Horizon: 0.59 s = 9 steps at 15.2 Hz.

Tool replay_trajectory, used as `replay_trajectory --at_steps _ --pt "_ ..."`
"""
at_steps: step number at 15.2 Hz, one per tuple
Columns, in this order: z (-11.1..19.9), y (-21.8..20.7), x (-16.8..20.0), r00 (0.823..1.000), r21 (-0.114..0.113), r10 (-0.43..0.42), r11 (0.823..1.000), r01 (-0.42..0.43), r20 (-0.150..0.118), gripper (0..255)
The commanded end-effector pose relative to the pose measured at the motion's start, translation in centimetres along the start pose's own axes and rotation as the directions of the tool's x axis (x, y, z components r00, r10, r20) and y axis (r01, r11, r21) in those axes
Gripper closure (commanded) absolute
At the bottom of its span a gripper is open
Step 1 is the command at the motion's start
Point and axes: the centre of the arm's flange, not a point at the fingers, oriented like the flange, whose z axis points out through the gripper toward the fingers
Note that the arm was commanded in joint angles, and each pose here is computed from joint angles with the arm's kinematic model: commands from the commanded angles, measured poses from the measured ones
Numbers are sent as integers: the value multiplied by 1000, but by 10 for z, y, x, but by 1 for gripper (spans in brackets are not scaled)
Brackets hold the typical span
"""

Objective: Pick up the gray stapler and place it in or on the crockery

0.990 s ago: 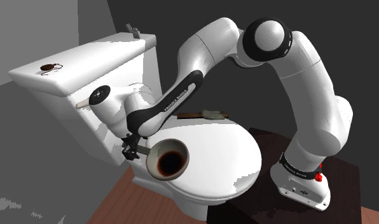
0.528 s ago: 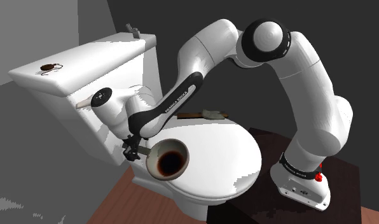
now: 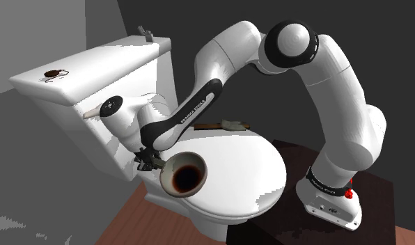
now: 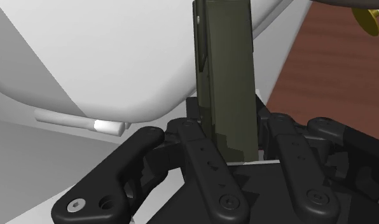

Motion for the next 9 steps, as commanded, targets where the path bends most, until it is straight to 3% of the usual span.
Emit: replay_trajectory --at_steps 1,9 --pt "0 0 0 1000 0 0 1000 0 0 255" --pt "-31 7 -1 1000 0 0 1000 0 0 255"
